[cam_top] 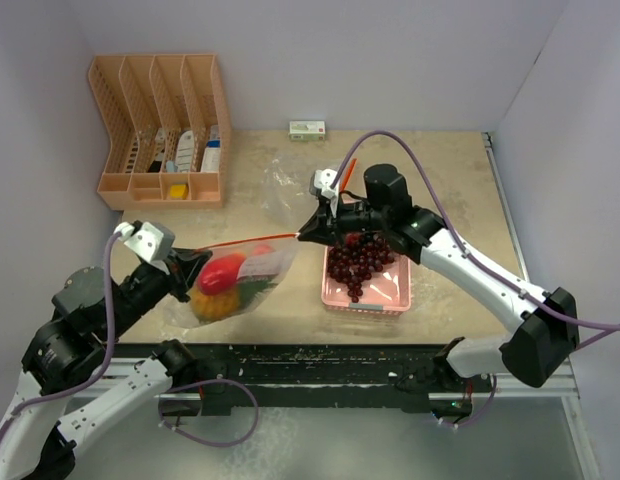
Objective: Place the food in the zip-top bag and seal the zipper
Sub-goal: Zip the zipper food storage bag at the center of the board, then place the zipper food storage bag at the center of the board.
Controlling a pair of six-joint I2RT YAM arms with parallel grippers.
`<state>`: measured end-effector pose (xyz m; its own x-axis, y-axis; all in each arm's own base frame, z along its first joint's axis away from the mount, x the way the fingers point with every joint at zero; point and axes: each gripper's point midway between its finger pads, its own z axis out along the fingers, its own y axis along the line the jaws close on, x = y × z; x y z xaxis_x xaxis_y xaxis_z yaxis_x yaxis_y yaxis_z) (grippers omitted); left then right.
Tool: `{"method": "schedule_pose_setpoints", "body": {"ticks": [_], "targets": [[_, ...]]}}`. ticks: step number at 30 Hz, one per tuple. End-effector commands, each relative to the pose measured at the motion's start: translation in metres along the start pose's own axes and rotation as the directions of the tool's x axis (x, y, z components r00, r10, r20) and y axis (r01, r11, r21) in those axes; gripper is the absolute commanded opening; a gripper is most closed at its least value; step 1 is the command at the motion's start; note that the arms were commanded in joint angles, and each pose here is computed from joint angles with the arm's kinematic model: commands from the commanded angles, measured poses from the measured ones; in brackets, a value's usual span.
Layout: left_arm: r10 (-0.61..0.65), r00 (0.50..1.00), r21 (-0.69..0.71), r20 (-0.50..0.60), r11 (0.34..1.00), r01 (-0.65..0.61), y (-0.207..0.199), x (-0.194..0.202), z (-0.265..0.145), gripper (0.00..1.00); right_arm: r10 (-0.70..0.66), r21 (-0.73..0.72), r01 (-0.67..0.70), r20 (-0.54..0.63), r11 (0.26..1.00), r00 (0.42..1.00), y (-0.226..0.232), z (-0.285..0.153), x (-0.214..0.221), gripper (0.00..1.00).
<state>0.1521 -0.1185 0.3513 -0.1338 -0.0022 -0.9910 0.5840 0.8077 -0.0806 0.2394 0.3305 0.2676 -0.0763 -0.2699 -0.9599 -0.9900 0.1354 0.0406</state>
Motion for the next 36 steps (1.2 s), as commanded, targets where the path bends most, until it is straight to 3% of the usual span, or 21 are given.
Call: {"method": "schedule_pose_setpoints", "body": {"ticks": [1, 5, 8, 16, 19, 22, 26, 28, 31, 32, 33, 36], "targets": [[0.004, 0.990, -0.074, 0.139, 0.997, 0.007, 0.014, -0.040, -0.022, 0.00, -0.005, 0.124, 0.008, -0.024, 0.992, 1.000, -0.028, -0.008, 0.008, 0.00], [-0.002, 0.992, -0.082, 0.129, 0.997, 0.013, 0.015, -0.033, -0.019, 0.00, 0.020, 0.204, -0.011, -0.044, 0.979, 0.999, -0.043, -0.010, 0.011, 0.00], [-0.013, 0.993, -0.102, 0.114, 0.994, 0.025, 0.018, -0.028, -0.013, 0.00, 0.036, 0.297, -0.026, -0.030, 0.955, 0.999, -0.056, -0.017, 0.006, 0.13], [-0.078, 0.996, -0.275, 0.046, 0.958, 0.088, 0.043, -0.015, 0.014, 0.00, 0.077, 0.439, -0.122, 0.119, 0.890, 0.990, -0.068, -0.041, -0.040, 0.97], [-0.110, 0.993, -0.422, 0.046, 0.899, 0.119, 0.066, -0.012, 0.021, 0.00, 0.132, 0.503, -0.176, 0.121, 0.846, 0.984, -0.081, -0.045, -0.042, 1.00], [-0.139, 0.983, -0.550, 0.118, 0.815, 0.182, 0.088, -0.020, 0.017, 0.00, 0.178, 0.581, -0.209, 0.111, 0.787, 0.978, -0.100, -0.048, -0.038, 0.99], [-0.145, 0.964, -0.646, 0.224, 0.718, 0.258, 0.109, -0.025, 0.004, 0.02, 0.272, 0.713, -0.284, 0.135, 0.641, 0.953, -0.138, -0.058, -0.032, 0.99], [-0.143, 0.960, -0.650, 0.240, 0.711, 0.269, 0.111, -0.021, 0.005, 0.36, 0.320, 0.758, -0.326, 0.164, 0.565, 0.933, -0.158, -0.064, -0.028, 1.00], [-0.142, 0.964, -0.637, 0.223, 0.728, 0.255, 0.108, -0.014, 0.012, 0.66, 0.404, 0.762, -0.394, 0.190, 0.514, 0.895, -0.188, -0.063, -0.017, 0.99], [-0.134, 0.969, -0.627, 0.206, 0.743, 0.236, 0.106, -0.012, 0.014, 0.87, 0.426, 0.755, -0.419, 0.205, 0.505, 0.881, -0.198, -0.062, -0.016, 0.99], [-0.122, 0.974, -0.608, 0.190, 0.765, 0.214, 0.102, -0.013, 0.018, 0.99, 0.456, 0.747, -0.447, 0.216, 0.492, 0.863, -0.210, -0.061, -0.011, 1.00], [-0.095, 0.978, -0.538, 0.188, 0.823, 0.183, 0.091, -0.019, 0.024, 0.99, 0.526, 0.730, -0.516, 0.252, 0.447, 0.812, -0.243, -0.059, 0.006, 1.00]]}}
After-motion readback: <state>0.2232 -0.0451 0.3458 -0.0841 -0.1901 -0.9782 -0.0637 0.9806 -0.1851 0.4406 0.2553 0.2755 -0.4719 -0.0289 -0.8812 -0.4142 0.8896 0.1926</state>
